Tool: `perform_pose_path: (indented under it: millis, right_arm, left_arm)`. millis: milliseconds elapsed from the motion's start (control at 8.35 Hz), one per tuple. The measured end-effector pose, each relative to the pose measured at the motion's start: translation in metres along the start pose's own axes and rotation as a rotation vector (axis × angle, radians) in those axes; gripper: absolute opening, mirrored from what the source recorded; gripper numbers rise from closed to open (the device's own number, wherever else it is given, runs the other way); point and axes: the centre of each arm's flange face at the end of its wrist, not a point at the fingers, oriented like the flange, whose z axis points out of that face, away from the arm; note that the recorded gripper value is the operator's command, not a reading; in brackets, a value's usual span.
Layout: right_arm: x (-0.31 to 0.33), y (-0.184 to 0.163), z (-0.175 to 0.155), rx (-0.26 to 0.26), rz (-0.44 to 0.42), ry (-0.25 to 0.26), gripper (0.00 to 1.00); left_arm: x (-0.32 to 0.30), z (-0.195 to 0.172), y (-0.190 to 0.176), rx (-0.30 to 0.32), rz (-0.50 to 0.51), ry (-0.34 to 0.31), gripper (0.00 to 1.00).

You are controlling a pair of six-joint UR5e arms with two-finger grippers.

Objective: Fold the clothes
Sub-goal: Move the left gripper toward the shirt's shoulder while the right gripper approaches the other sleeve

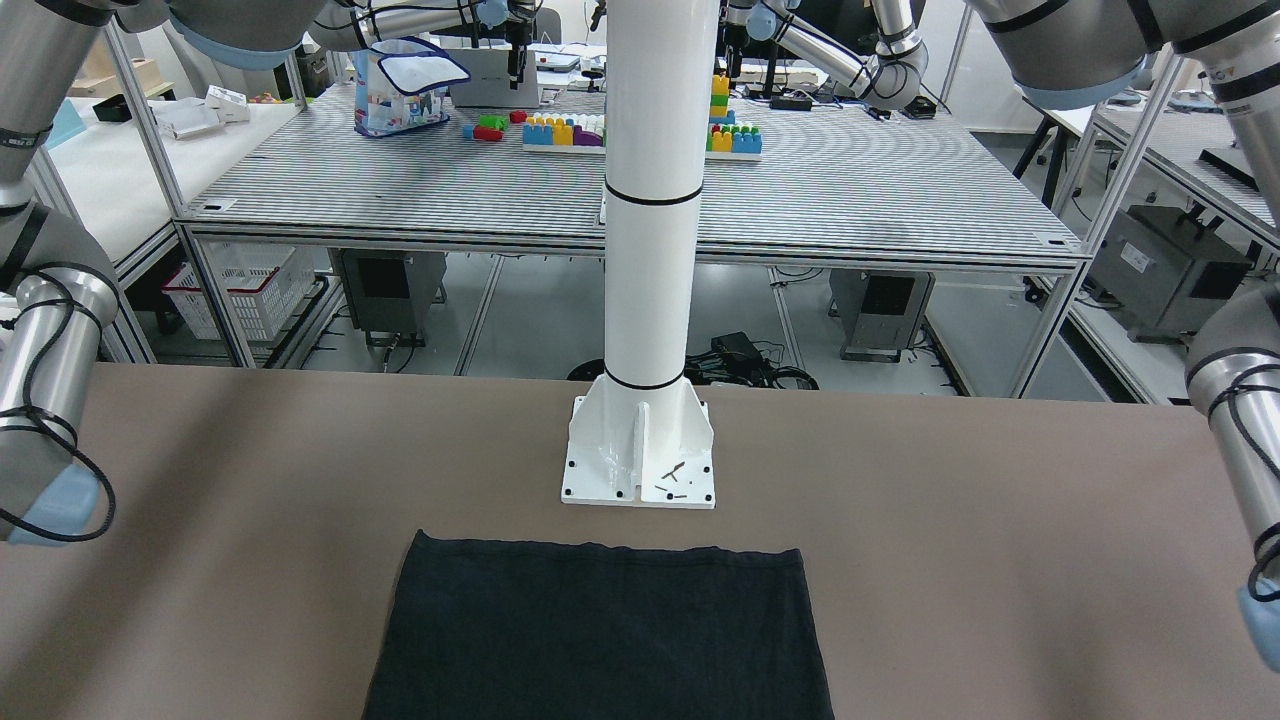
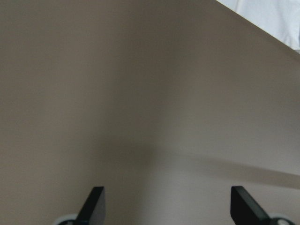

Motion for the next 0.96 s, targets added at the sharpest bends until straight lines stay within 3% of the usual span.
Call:
perform_pose_path:
  millis: [359,599,958]
  right_arm:
    - [-0.091,-0.037,0.003,-0.01,0.099,-0.118,0.94]
    - [-0.119,-0.041,0.004,-0.004,0.131,-0.16,0.94]
    - [-0.137,-0.04,0.009,0.006,0.13,-0.184,0.94]
  left_arm:
    - [0.092,0.063,-0.01,0.012,-0.032,0.114,1.0]
    - [0.155,0.103,-0.014,0.007,-0.078,0.179,1.0]
    - [0.218,0.137,-0.032,-0.012,-0.127,0.224,0.97]
